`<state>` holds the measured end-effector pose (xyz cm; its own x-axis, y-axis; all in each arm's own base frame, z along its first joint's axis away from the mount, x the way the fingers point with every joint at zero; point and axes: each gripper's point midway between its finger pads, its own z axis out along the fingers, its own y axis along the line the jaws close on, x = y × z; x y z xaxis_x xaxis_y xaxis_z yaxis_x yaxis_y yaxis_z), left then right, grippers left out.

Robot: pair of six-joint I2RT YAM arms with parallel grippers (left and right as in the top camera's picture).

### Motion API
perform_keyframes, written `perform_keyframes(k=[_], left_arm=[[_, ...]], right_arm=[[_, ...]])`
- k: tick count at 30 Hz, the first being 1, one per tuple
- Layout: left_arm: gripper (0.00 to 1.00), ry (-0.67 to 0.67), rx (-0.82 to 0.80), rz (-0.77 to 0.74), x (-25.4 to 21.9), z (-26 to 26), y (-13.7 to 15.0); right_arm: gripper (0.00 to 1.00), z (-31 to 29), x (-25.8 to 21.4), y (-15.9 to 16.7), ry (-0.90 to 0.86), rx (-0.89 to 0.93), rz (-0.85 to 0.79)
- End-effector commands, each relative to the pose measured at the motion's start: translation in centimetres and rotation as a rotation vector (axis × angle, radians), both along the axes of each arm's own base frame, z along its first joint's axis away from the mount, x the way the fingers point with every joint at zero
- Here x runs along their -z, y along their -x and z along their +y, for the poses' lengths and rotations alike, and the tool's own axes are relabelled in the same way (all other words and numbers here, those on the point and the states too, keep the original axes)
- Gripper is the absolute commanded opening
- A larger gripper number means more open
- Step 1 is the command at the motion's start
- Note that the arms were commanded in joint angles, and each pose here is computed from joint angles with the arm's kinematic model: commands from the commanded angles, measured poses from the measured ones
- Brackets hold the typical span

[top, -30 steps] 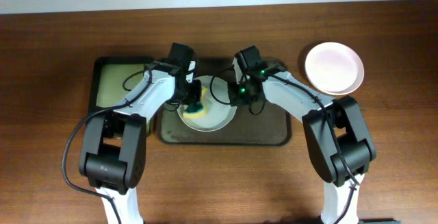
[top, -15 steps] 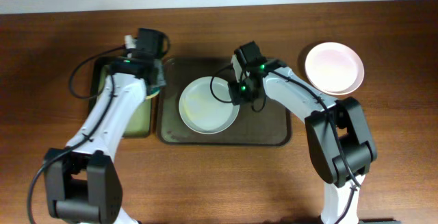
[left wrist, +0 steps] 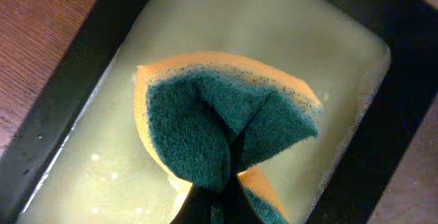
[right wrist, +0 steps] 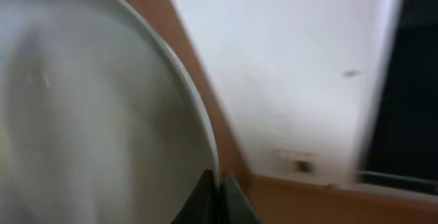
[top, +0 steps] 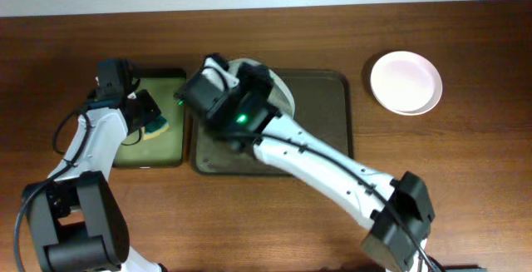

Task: Clean dirty plates on tray and stack at the side
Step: 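Lift the pale green plate with the right gripper and stack it on the pile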

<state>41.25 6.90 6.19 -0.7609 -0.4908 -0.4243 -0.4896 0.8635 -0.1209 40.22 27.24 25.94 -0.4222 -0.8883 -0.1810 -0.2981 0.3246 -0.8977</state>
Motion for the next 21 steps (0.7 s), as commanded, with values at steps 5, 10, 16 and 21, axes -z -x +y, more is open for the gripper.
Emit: perform_keyframes(k=[5,10,16,21], left_arm=[[0.78,0.021,-0.005,0.036,2.5,-0.2,0.1],[0.97,0.009,-0.004,-0.044,-1.5,-0.1,-0.7],[0.99,-0.018,-0.002,-0.236,-9.8,-0.1,-0.3],[0.99,-0.018,-0.002,-0.235,-10.1,-0.2,0.1]], right_arm=[[0.04,-0.5,-4.3,0.6,0.123,0.049,-0.146],[0.04,-1.2,-5.5,0.7,0.151,0.101,-0.203],[0.04,-1.1,-7.6,0.2,0.113,0.153,-0.299],[0.04,0.7,4.3,-0.9,-0.294,-0.022,0.207]])
